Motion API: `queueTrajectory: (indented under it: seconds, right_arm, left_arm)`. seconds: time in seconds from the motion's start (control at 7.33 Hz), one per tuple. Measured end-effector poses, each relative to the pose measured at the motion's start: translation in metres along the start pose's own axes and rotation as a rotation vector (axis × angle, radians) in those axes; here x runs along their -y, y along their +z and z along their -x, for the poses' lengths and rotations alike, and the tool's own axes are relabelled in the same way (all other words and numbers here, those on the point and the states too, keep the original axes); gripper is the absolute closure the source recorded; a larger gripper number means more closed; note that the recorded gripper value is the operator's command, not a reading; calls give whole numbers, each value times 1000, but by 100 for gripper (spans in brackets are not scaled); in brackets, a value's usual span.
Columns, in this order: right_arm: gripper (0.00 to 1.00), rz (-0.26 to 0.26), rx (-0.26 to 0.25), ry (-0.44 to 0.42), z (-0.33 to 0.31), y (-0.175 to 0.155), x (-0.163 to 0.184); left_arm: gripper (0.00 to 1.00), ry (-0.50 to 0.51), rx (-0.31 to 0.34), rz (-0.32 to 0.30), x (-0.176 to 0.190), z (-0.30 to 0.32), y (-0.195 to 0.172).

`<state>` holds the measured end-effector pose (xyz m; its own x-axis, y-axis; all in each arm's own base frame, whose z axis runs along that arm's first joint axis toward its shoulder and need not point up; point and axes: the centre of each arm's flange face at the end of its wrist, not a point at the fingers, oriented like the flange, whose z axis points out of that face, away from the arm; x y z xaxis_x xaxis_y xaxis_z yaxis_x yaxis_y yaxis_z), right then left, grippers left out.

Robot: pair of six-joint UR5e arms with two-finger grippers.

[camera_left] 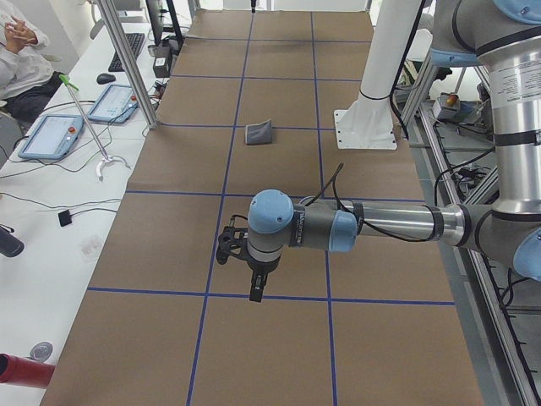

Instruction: Fold towel twice with both arms

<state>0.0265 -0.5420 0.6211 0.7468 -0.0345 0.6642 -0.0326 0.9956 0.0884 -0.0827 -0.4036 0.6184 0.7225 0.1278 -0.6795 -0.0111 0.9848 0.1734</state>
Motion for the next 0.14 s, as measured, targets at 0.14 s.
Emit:
queueTrajectory:
  seconds: [0.14]
  right_arm:
    - [0, 0, 0, 1, 0, 0, 0]
  left_arm:
    - [0, 0, 0, 0, 0, 0, 0]
